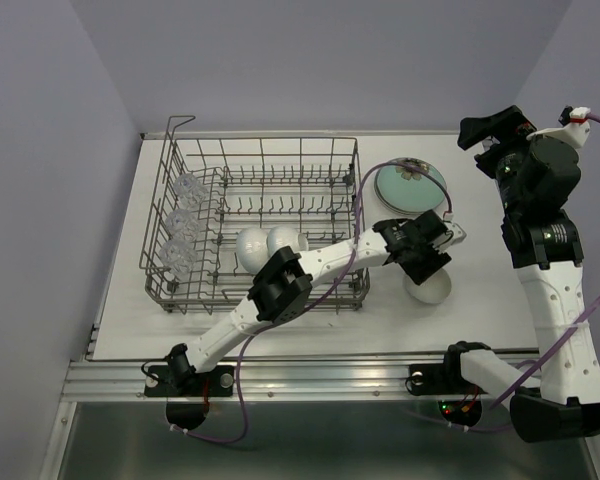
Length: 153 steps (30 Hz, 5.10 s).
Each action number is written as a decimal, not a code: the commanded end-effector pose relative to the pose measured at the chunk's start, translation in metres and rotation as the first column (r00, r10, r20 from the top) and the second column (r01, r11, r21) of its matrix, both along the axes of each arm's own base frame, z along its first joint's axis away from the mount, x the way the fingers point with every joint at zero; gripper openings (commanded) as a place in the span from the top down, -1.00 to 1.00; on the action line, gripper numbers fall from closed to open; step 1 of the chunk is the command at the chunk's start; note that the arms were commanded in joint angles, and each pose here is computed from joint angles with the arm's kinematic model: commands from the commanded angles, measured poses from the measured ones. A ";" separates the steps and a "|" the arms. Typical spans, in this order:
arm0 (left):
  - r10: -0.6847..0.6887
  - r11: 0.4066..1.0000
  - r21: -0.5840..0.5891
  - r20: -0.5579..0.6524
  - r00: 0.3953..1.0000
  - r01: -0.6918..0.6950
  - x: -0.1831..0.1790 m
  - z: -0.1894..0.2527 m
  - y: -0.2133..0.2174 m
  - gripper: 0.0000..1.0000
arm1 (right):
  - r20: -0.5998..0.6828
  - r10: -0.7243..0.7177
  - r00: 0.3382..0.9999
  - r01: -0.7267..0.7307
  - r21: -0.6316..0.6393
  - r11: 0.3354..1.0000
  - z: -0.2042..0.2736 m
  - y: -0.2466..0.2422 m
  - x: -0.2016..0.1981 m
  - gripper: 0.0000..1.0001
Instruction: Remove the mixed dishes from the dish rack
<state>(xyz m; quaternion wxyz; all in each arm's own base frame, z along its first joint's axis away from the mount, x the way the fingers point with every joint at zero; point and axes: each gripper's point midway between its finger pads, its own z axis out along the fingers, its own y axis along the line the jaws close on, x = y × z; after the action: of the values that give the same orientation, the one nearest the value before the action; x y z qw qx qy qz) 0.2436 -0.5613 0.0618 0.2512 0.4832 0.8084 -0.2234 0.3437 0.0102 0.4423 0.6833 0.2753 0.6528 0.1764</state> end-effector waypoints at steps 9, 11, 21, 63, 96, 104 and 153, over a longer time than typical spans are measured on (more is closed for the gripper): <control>0.019 0.978 -0.208 0.112 0.994 0.004 0.003 0.131 -0.007 -0.94 | 0.056 0.021 0.998 -0.020 -0.007 1.000 0.017 0.002 -0.009 -1.00; 0.038 0.967 -0.256 0.148 0.988 0.001 0.006 0.161 -0.005 -0.98 | 0.059 0.042 0.997 -0.041 -0.011 0.999 0.019 0.006 -0.010 -1.00; 0.347 0.866 -0.456 0.251 0.904 -0.206 0.043 0.313 0.093 -0.98 | 0.041 0.149 0.988 -0.148 -0.031 0.989 0.021 0.025 -0.002 -1.00; 0.982 -0.038 -0.281 0.167 -0.088 -0.959 0.129 0.200 0.636 -0.87 | -0.608 0.502 0.615 -0.748 -0.249 0.615 -0.231 0.360 -0.043 -1.00; 0.977 -0.046 -0.283 0.186 -0.102 -0.958 0.129 0.196 0.641 -0.18 | -0.632 0.255 0.731 -0.665 -0.580 0.471 -0.277 0.383 -0.049 -1.00; 0.978 -0.041 -0.295 0.185 -0.100 -0.955 0.128 0.201 0.640 -0.11 | -0.610 0.245 0.753 -0.632 -0.568 0.527 -0.270 0.378 -0.048 -0.57; 0.980 0.179 -0.617 0.040 0.196 -0.766 0.119 0.328 0.568 -0.98 | -0.291 0.529 0.797 -0.591 -0.198 0.782 -0.137 0.330 -0.029 0.85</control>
<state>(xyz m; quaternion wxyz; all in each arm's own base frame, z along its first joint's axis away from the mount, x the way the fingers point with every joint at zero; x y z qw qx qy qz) 0.3715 0.0347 0.3235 0.5420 -0.1811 0.8202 -0.0269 0.2943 0.3451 0.2597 0.5343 -0.0777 0.8297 0.1418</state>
